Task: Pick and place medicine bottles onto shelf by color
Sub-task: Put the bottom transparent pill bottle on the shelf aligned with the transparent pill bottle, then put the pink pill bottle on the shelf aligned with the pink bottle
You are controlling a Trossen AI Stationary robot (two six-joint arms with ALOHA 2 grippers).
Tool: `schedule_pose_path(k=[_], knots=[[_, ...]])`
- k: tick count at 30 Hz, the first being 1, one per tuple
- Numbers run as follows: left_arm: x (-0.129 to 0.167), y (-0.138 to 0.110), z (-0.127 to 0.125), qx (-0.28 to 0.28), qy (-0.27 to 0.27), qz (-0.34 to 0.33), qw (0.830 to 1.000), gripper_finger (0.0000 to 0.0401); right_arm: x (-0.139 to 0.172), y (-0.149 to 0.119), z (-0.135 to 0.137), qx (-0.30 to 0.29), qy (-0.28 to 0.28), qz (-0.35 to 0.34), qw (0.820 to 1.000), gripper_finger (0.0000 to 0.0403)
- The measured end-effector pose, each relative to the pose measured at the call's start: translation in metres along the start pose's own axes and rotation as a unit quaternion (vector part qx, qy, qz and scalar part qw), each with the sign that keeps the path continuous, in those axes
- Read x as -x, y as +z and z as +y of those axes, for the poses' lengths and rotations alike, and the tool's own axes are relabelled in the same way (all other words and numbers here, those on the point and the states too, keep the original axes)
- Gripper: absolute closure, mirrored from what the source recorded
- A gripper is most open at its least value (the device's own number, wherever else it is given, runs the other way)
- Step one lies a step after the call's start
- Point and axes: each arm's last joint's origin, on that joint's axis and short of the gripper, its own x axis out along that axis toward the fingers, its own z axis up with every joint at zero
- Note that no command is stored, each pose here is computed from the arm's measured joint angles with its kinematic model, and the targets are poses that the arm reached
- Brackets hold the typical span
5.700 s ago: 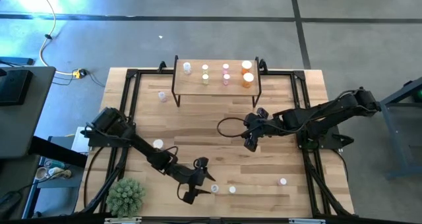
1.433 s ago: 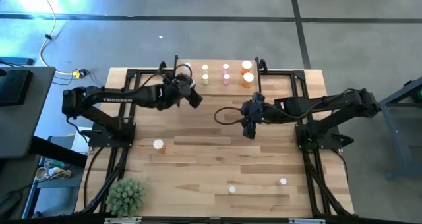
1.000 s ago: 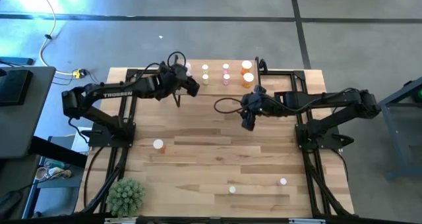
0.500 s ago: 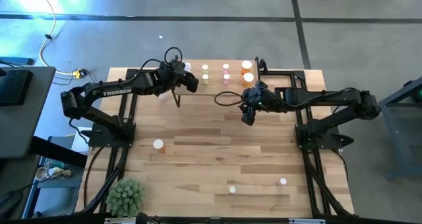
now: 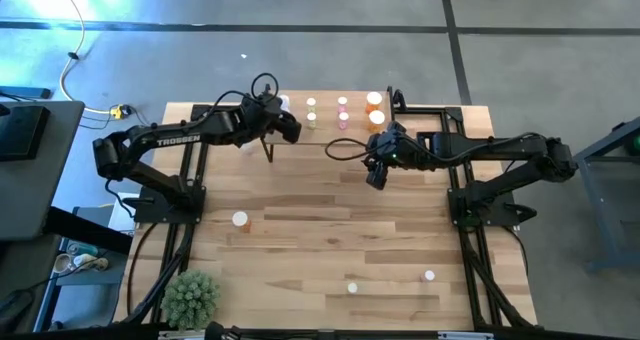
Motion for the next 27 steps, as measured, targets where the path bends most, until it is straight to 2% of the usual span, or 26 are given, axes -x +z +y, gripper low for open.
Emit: schedule_pose_path(k=[16, 27], knots=[[-0.0008, -0.0003, -0.0001, -0.001, 0.001, -0.002, 1.000, 0.0181, 0.0000, 0.0001, 0.0000, -0.001, 0.000, 0.000, 1.000, 0.0181], [0.0001, 0.0063, -0.0017, 0.009, -0.006, -0.031, 0.999, 0.0176, 0.0000, 0.0001, 0.0000, 0.000, 0.000, 0.000, 1.000, 0.0181]])
